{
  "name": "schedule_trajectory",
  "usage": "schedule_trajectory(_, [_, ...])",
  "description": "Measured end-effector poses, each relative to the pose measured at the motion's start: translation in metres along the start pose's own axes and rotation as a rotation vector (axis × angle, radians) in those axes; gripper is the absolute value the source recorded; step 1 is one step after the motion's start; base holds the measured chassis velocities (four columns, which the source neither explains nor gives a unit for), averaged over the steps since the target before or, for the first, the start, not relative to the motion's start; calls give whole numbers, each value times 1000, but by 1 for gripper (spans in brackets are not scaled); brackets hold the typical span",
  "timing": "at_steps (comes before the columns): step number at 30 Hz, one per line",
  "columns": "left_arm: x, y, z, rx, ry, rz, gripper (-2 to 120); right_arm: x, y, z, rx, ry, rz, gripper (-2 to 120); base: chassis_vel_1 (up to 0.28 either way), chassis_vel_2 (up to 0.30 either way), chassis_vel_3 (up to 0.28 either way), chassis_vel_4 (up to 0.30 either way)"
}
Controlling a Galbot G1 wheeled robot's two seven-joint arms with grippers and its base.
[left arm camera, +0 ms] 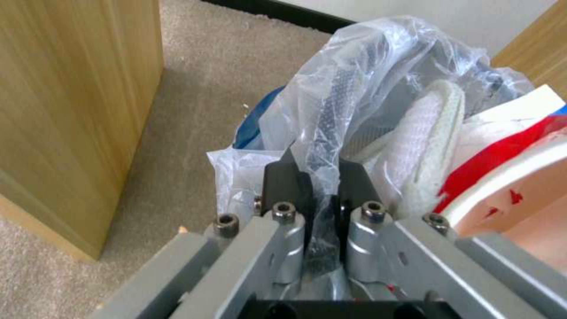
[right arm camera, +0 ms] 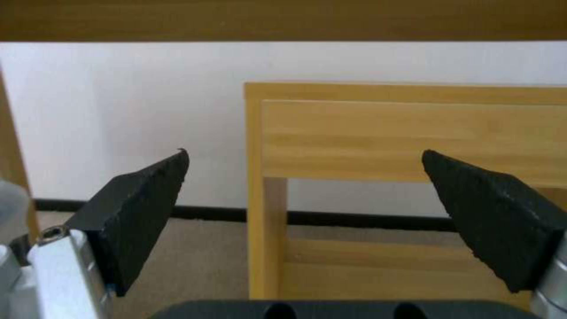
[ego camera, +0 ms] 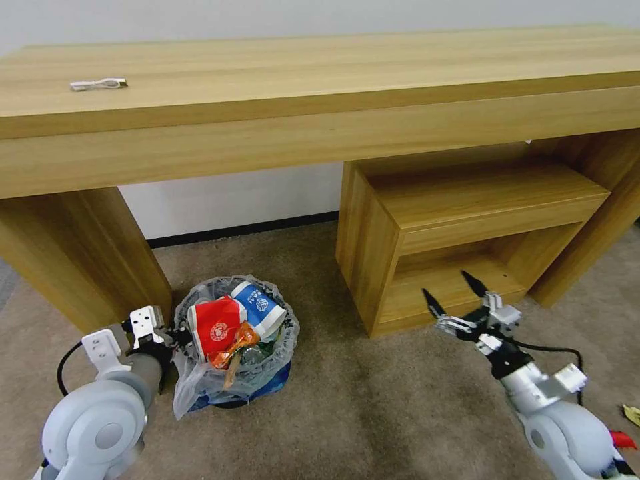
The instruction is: Pick up the trash bin and place the garbage on the floor into it.
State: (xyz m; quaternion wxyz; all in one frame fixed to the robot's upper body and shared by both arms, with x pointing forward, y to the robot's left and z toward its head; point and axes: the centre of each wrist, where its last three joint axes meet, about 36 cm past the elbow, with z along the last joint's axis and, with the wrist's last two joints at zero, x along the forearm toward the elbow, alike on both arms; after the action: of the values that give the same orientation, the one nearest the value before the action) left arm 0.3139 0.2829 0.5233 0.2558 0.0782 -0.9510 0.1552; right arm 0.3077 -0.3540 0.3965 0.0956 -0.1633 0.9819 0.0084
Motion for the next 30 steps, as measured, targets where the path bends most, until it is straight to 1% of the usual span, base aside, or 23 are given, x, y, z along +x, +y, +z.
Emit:
schedule_trajectory(3, [1,0,1,0,-3,8,3,2,5,-13,6,-32,15,100,0,0,0,0])
schedule_trajectory(7, [2,0,1,-1,-6,8,3,4,6,-19,12,-44,12,100,0,0,0,0])
schedule_trajectory(20, [4,0,2,-6,-6,11,3,2,10,-12,-4,-46,25,100,-3,-5,-3,-3])
schedule_trajectory(30, [4,-2,2,-4,-6,21,3,3,4,-8,3,-34,42,100,-85,-76,-82,-65])
